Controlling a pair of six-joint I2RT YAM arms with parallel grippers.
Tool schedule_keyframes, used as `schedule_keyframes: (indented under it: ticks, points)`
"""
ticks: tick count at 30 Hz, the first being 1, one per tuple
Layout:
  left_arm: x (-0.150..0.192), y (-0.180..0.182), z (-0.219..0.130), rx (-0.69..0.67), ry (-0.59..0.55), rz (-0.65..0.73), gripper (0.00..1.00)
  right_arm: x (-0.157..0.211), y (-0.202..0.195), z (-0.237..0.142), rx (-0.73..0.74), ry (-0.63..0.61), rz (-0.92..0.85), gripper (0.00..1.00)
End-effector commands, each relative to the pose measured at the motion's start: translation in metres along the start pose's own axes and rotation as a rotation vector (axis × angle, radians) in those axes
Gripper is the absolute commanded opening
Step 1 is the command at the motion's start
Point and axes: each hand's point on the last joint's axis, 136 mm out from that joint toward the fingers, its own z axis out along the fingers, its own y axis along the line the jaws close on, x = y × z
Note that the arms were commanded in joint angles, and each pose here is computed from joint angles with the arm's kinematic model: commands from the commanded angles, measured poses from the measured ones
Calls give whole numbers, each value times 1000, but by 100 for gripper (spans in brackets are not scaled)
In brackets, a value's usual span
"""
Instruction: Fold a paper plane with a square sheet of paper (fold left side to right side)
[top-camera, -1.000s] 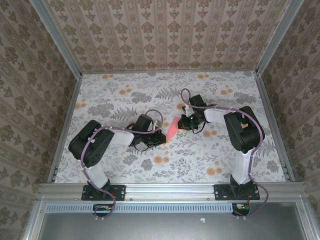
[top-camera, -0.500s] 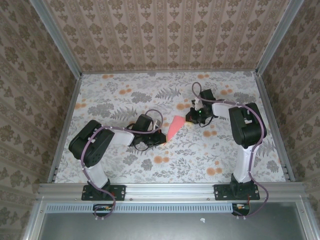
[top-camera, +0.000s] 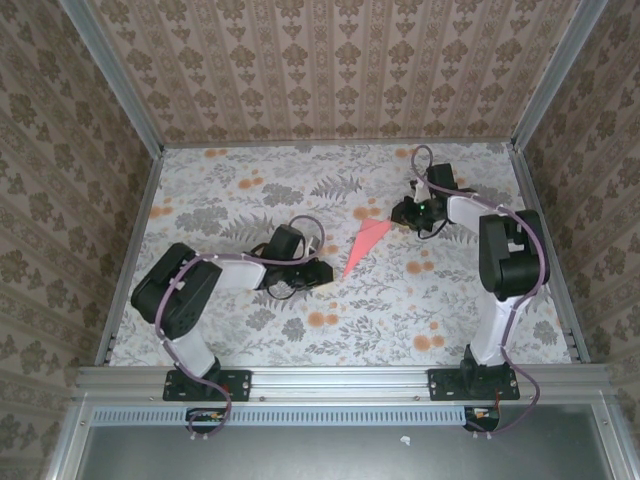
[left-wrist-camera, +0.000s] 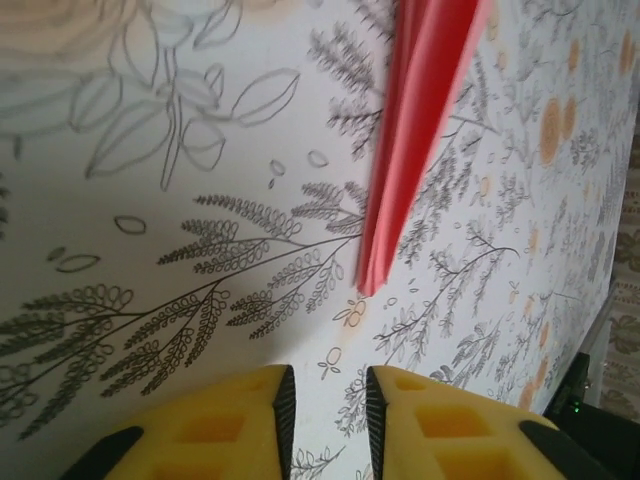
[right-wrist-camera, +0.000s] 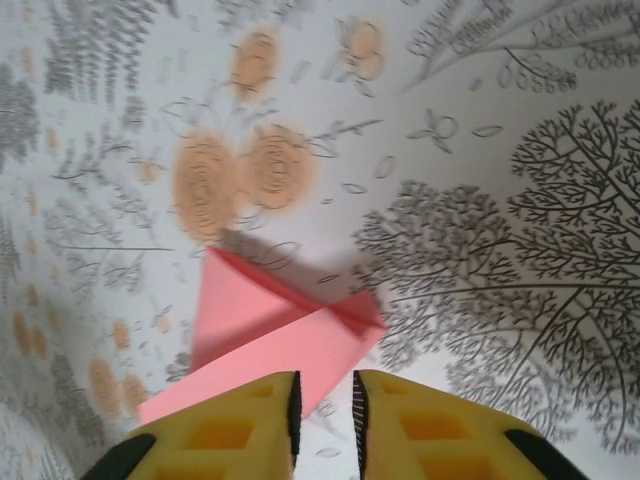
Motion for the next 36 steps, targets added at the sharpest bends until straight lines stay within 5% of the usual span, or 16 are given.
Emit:
schedule_keyframes:
  ticks: [1,5,12,17,36]
  points:
    - [-28,-15,-27,1,-100,51,37,12,3,-25,96,-25,19,35]
    - [-53,-9,-61,-64,-226,61,51,37,13,-33,188,-33,28,54]
    - [-82,6,-108,-141,-393,49,59,78,53,-5,353,-27,-80,76]
    - [-84,13,-116,-146,-414,30,59,82,55,17,458,-45,-108,79]
    - [-77,20,-119,-168,-406,28,60,93,45,15,524,3,-156,34]
